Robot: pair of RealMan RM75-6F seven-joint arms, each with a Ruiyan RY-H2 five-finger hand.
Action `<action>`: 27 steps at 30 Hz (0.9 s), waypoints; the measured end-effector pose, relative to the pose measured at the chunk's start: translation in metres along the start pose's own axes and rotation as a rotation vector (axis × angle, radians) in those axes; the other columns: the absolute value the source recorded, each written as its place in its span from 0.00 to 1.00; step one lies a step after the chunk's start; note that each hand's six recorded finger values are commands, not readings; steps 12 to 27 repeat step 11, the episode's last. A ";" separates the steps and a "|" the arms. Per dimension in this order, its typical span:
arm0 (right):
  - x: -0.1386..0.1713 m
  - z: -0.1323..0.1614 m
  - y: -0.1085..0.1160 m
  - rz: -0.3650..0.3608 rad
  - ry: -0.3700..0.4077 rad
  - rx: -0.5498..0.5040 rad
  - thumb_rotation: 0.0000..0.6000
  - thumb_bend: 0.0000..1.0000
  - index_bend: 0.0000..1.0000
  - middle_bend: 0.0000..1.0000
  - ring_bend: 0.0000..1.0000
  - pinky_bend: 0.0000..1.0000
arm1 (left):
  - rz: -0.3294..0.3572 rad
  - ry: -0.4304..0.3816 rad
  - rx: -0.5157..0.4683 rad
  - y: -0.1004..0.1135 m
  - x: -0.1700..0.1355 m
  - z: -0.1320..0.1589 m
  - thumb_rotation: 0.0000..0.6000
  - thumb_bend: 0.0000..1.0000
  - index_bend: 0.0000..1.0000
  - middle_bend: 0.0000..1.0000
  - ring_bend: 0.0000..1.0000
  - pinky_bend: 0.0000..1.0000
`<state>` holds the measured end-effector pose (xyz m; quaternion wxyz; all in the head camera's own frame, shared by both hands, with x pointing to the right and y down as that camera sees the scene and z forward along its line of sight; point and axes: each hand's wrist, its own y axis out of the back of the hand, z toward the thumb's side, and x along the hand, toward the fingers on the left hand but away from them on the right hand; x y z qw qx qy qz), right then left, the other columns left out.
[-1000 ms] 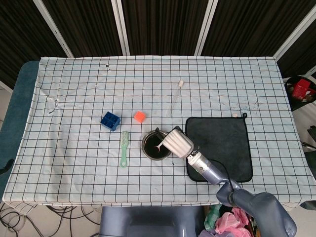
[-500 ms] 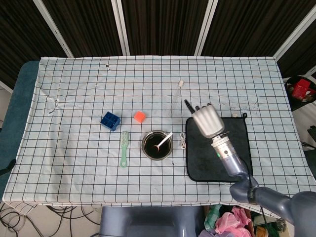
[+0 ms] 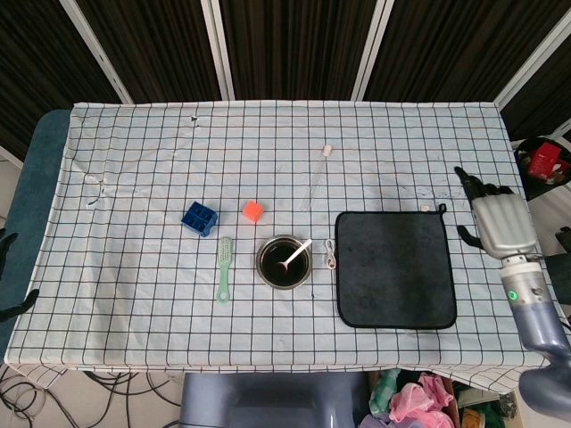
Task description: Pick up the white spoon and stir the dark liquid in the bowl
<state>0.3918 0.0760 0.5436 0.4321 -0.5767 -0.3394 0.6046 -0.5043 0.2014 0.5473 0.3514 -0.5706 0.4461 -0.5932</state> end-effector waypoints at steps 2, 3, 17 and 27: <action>0.015 -0.010 -0.005 0.013 -0.025 -0.016 1.00 0.22 0.01 0.18 0.31 0.34 | 0.004 -0.002 -0.001 0.001 0.000 0.000 1.00 0.22 0.10 0.02 0.00 0.00; 0.025 -0.014 -0.008 0.013 -0.034 -0.019 1.00 0.22 0.01 0.18 0.31 0.33 | 0.006 -0.005 -0.002 0.001 -0.001 0.001 1.00 0.22 0.10 0.02 0.00 0.00; 0.081 0.000 -0.047 -0.001 0.005 0.005 1.00 0.22 0.00 0.17 0.30 0.32 | -0.001 -0.007 -0.026 0.006 -0.008 0.000 1.00 0.22 0.10 0.02 0.00 0.00; 0.081 0.000 -0.047 -0.001 0.005 0.005 1.00 0.22 0.00 0.17 0.30 0.32 | -0.001 -0.007 -0.026 0.006 -0.008 0.000 1.00 0.22 0.10 0.02 0.00 0.00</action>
